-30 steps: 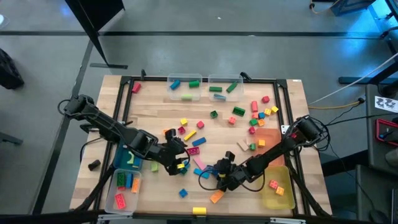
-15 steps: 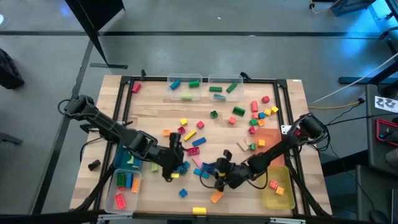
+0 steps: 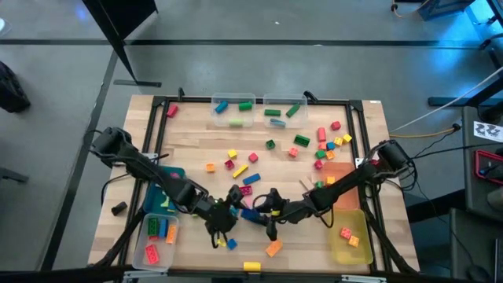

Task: Sort blocks by size
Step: Put the blue game piece into the bottom left transparent bin

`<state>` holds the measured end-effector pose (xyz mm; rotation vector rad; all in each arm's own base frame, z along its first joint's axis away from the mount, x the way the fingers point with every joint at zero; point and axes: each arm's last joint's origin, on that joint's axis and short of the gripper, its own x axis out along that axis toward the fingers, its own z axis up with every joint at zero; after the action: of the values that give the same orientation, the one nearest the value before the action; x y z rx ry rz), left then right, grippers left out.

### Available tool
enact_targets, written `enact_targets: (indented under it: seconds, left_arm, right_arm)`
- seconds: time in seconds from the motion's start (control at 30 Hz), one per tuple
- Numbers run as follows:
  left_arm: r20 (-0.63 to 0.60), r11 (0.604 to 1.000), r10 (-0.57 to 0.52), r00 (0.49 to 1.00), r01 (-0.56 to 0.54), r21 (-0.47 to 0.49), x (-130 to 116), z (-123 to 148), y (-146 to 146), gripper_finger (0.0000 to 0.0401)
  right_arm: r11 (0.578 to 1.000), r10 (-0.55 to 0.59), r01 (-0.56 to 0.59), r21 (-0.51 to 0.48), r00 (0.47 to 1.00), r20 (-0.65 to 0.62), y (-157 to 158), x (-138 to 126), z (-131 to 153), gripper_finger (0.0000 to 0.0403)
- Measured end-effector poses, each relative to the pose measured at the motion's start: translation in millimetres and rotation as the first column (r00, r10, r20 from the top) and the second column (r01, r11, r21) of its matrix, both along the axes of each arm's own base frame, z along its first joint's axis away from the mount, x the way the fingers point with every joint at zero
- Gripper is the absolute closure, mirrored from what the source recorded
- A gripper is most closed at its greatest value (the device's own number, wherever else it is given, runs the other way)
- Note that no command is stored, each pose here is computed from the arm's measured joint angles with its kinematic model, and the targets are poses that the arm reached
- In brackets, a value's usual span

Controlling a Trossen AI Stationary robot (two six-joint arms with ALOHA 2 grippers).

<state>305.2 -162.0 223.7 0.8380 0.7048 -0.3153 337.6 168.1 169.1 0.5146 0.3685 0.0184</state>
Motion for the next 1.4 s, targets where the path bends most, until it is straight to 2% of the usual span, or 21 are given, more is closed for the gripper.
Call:
enact_targets:
  seconds: [0.2, 0.33, 0.43, 0.63, 0.9, 1.0, 1.1, 1.23, 1.3, 1.4]
  left_arm:
    - [0.075, 1.0, 0.019, 0.997, -0.017, -0.019, 14, -11, -7, 0.0169]
    - [0.088, 0.999, 0.048, 0.995, -0.048, 0.005, 17, -15, -7, 0.0177]
    - [0.093, 0.997, 0.072, 0.993, -0.074, 0.012, 17, -15, -6, 0.0204]
    - [0.099, 0.995, 0.1, 0.99, -0.097, -0.029, 15, -14, -9, 0.0292]
    - [0.09, 0.994, 0.101, 0.991, -0.097, -0.054, 7, -15, -21, 0.0306]
    - [0.037, 0.987, 0.134, 0.99, -0.13, -0.09, -2, -16, -25, 0.0312]
    - [-0.047, 0.966, 0.205, 0.978, -0.21, -0.151, -15, -15, -26, 0.0312]
    - [-0.163, 0.912, 0.322, 0.933, -0.352, -0.21, -37, -9, -26, 0.0311]
    - [-0.24, 0.874, 0.361, 0.901, -0.417, -0.248, -52, -7, -29, 0.031]
    - [-0.405, 0.794, 0.381, 0.831, -0.518, -0.318, -77, 2, -35, 0.0312]
  right_arm:
    - [1.0, 0.006, -0.006, 0.011, 1.0, 0.01, -1, 1, 1, 0.025]
    - [1.0, 0.007, -0.007, 0.017, 1.0, 0.019, -1, 2, 2, 0.0255]
    - [1.0, 0.007, -0.007, 0.017, 1.0, 0.02, -1, 2, 2, 0.0248]
    - [1.0, 0.002, -0.003, 0.025, 1.0, 0.024, -1, 2, 3, 0.0239]
    - [1.0, 0.006, -0.006, 0.022, 1.0, 0.026, 0, 2, 3, 0.023]
    - [1.0, 0.009, -0.009, 0.01, 1.0, 0.014, -1, 1, 2, 0.0221]
    - [1.0, 0.01, -0.01, 0.0, 1.0, -0.003, -1, 1, -1, 0.0212]
    - [1.0, 0.016, -0.016, -0.001, 1.0, -0.012, -1, 0, -1, 0.0201]
    - [1.0, 0.016, -0.016, -0.012, 0.999, -0.033, -2, 0, -3, 0.0197]
    - [0.999, 0.016, -0.018, -0.027, 0.998, -0.065, -2, -2, -7, 0.0197]
